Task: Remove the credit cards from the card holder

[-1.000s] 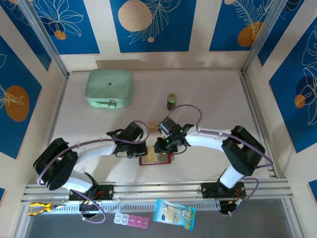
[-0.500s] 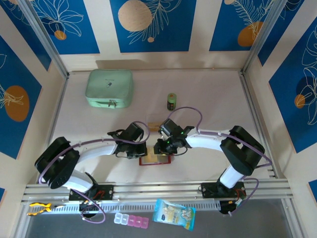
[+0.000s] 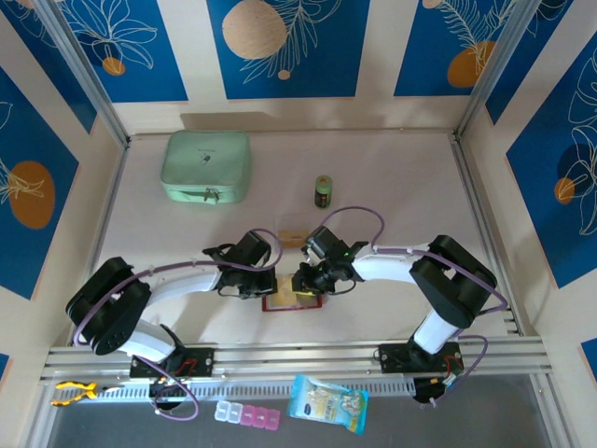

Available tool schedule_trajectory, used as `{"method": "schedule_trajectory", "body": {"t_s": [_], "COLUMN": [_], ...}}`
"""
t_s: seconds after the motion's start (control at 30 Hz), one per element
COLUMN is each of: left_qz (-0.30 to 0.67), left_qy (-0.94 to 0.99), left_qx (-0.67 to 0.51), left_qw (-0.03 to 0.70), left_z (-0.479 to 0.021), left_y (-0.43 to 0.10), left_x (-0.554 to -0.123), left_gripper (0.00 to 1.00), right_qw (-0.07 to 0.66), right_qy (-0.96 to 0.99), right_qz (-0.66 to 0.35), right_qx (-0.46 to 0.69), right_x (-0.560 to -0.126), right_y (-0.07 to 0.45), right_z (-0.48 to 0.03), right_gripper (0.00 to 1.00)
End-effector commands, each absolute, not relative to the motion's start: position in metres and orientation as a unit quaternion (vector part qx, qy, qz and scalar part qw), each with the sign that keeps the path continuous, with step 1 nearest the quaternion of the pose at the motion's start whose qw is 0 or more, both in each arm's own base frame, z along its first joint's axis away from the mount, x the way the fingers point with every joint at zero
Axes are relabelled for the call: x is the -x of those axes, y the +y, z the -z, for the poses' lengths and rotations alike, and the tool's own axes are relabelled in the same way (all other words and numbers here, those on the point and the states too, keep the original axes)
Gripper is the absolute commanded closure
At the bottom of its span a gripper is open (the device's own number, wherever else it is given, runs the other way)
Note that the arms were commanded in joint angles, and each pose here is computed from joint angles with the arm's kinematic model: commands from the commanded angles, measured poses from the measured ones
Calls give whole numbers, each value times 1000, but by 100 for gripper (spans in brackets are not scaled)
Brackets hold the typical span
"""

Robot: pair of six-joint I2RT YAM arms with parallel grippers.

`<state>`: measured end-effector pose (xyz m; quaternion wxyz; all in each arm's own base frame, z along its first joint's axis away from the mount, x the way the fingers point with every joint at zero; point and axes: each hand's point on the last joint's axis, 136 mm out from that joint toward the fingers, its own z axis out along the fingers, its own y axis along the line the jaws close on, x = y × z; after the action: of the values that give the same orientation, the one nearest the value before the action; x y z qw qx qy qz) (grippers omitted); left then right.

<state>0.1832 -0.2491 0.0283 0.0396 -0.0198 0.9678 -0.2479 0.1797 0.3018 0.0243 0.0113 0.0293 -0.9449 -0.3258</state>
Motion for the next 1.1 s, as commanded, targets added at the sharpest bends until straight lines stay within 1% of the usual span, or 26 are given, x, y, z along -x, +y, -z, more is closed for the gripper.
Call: {"method": "schedule_trajectory", "body": {"t_s": [0.0, 0.47, 0.77, 1.07], "left_qz": [210, 209, 207, 210], "left_qy": [977, 978, 978, 977], "left_qx": [15, 16, 15, 16], "left_qw": [29, 25, 25, 29], "left_z": [-13, -11, -13, -18], "left_y": [-235, -236, -234, -235], "left_x": [-175, -175, -173, -174], "left_gripper": [94, 94, 94, 94], "right_qw": [24, 35, 32, 23], "right_qy": [-937, -925, -924, -926], "right_qz": [348, 378, 381, 377], "right_qx": [-25, -18, -12, -4], "right_x": [-177, -177, -178, -178], "right_y": [305, 312, 309, 295], "right_z": [-25, -24, -23, -24], "right_gripper": [80, 81, 88, 91]}}
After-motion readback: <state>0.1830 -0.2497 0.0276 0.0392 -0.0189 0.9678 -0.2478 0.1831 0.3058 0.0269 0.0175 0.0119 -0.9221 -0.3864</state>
